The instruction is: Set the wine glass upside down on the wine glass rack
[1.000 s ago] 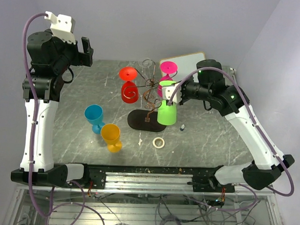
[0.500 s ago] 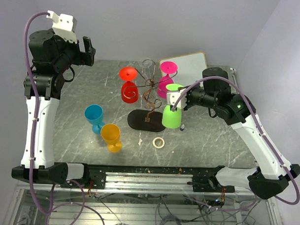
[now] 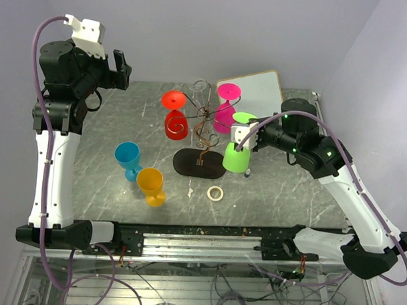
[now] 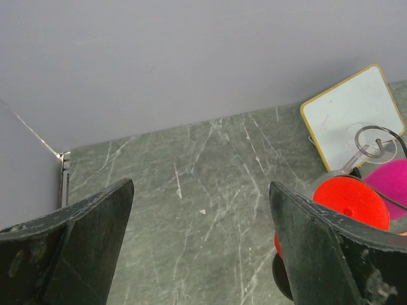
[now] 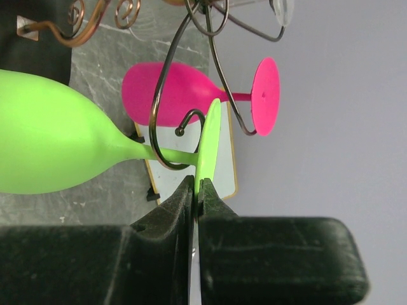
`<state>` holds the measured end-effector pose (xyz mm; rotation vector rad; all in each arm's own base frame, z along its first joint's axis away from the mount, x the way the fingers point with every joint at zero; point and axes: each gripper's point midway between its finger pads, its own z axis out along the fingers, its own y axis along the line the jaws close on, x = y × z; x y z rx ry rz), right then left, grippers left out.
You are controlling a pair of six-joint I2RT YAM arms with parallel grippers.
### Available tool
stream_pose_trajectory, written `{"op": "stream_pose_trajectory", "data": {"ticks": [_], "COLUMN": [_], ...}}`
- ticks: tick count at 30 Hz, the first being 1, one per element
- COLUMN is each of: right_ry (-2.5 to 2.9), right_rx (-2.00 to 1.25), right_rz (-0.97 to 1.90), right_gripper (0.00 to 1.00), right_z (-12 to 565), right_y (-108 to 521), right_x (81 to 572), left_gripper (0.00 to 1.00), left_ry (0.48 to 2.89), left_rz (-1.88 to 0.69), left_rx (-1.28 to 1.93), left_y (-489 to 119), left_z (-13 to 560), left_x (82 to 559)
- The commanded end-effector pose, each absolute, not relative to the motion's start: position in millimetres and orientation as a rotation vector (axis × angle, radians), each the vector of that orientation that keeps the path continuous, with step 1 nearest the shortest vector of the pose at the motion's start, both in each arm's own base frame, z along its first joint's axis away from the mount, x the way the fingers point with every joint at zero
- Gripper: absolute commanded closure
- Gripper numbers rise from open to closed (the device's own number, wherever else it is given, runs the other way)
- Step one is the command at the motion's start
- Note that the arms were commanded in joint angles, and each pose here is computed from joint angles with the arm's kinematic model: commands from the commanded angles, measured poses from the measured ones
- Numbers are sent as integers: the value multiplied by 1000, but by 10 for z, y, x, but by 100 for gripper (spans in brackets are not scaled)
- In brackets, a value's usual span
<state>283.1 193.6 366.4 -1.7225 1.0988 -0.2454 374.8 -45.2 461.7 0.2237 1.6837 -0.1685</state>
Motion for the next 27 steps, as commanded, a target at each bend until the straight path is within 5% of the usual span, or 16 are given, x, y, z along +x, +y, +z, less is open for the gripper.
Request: {"op": "stream_pose_trajectory", "data": {"ticks": [1, 16, 27], "right_ry": [1140, 1140, 1161], "right_rx": [-1663, -1664, -1654], "right_rz": [-314, -289, -331], "right_gripper": [100, 90, 73], "right_z": [3690, 3634, 3657], "right_y": [1859, 1976, 1899], "right_x": [2942, 3046, 3061], "left_gripper": [2, 2, 2], "left_ry": [1616, 1595, 1581], "left_rz": [-192, -211, -198], "left_rx": [247, 264, 308], "left_y": [-492, -531, -547], "left_z": [4788, 4811, 4781], "left_x": [3669, 3536, 3389]}}
